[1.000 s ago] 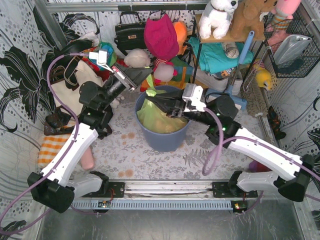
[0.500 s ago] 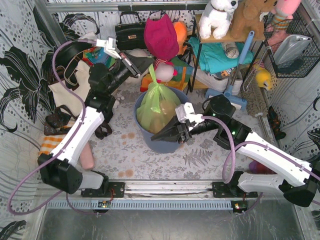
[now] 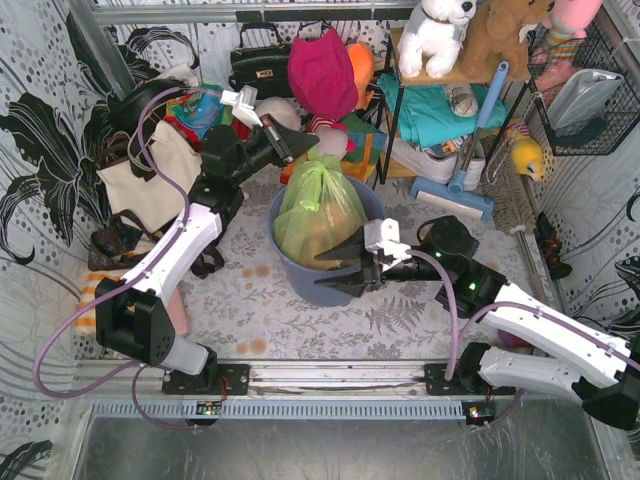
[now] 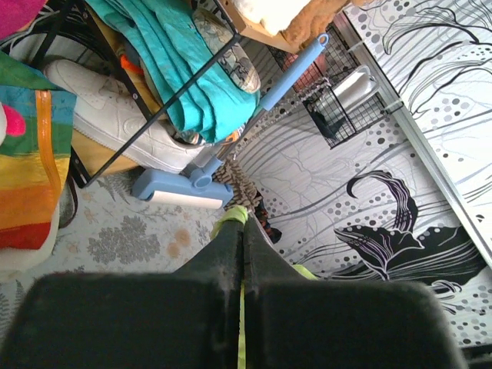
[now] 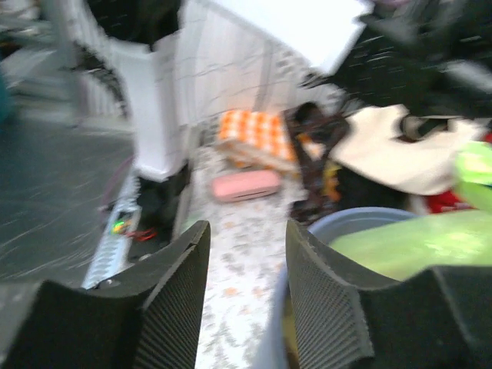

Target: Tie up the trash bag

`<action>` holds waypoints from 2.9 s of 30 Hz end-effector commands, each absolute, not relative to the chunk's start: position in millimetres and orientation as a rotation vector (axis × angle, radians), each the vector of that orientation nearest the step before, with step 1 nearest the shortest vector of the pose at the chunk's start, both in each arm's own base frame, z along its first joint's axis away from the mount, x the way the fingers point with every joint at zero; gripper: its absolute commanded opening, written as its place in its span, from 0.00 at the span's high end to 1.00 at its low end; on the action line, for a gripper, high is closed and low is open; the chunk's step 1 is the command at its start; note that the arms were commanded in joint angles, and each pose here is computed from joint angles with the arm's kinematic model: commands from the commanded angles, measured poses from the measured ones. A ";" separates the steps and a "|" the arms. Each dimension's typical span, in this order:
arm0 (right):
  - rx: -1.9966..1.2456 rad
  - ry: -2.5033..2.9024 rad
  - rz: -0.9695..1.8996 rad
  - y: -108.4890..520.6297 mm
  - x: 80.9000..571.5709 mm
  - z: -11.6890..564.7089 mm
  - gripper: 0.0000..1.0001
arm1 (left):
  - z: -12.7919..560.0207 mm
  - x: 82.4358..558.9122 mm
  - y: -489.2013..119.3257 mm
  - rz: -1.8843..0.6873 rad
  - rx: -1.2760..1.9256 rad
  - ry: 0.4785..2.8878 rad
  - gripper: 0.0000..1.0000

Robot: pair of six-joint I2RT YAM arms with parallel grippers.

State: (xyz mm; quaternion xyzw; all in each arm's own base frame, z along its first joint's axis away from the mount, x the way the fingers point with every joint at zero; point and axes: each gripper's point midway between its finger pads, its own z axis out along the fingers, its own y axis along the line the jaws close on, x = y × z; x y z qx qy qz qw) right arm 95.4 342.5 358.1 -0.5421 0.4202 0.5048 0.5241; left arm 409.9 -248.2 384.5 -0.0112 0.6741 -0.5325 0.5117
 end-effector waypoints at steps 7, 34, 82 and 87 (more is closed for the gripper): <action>-0.871 0.859 0.749 325.4 181.9 416.0 0.51 | 393.5 379.2 -239.6 -1.316 0.002 1.584 1.00; -0.976 0.598 0.487 354.3 195.9 437.4 0.67 | 397.9 360.9 -237.2 -1.344 -0.002 1.598 1.00; -1.280 0.384 0.662 423.5 143.0 435.4 1.00 | 409.2 354.1 -236.6 -1.261 0.024 1.641 1.00; -1.340 0.359 0.797 403.2 109.7 425.9 1.00 | 399.5 378.2 -241.1 -1.228 0.016 1.657 1.00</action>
